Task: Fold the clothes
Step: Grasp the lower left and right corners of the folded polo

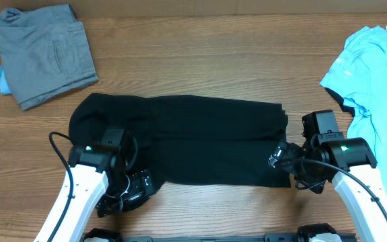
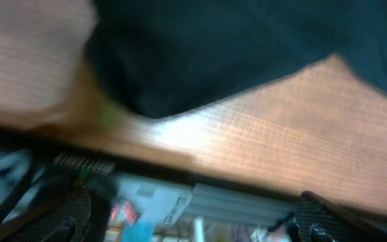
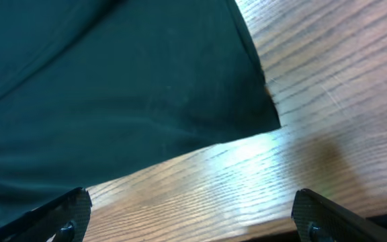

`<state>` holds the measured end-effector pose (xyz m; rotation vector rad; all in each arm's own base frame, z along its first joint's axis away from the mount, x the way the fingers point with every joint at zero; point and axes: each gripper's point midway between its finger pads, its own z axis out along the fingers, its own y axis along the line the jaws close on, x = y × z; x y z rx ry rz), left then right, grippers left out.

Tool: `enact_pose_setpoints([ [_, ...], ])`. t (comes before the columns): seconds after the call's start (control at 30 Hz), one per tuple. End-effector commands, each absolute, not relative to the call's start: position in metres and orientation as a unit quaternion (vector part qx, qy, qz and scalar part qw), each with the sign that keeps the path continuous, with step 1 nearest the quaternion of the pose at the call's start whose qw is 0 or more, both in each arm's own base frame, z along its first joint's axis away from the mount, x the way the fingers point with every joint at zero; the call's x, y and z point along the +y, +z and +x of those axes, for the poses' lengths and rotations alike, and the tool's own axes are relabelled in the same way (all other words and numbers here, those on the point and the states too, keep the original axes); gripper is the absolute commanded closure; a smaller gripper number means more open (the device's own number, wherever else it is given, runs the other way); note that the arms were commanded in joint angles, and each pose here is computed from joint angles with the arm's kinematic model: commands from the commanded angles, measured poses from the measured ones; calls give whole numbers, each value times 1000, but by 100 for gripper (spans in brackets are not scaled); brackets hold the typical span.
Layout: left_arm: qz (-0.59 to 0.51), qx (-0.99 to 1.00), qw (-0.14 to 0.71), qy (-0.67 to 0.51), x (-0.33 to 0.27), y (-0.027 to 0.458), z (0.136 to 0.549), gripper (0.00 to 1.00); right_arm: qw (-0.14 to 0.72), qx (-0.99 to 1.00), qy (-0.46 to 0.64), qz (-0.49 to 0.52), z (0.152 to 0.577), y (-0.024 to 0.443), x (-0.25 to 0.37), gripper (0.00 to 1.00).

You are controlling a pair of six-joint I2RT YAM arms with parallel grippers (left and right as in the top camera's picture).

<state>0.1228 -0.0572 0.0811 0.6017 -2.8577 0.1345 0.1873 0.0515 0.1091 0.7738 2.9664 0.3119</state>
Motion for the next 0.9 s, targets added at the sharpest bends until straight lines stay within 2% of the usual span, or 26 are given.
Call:
enact_pose_setpoints([
  [0.0, 235, -960, 146, 46, -60, 56, 103, 0, 38, 961, 112, 249, 190, 111, 55, 0],
  [0.2, 254, -950, 183, 2, -45, 38, 94, 0, 41, 962, 113, 247, 192, 112, 55, 0],
  [0.53, 305, -942, 143, -3, -25, 18, 126, 0, 37, 962, 112, 248, 190, 111, 55, 0],
  [0.67, 304, -943, 133, -26, -16, 17, 127, 1, 38, 961, 112, 249, 190, 111, 55, 0],
  [0.87, 300, -945, 126, -43, -9, 17, 127, 25, 41, 959, 114, 258, 192, 111, 55, 0],
])
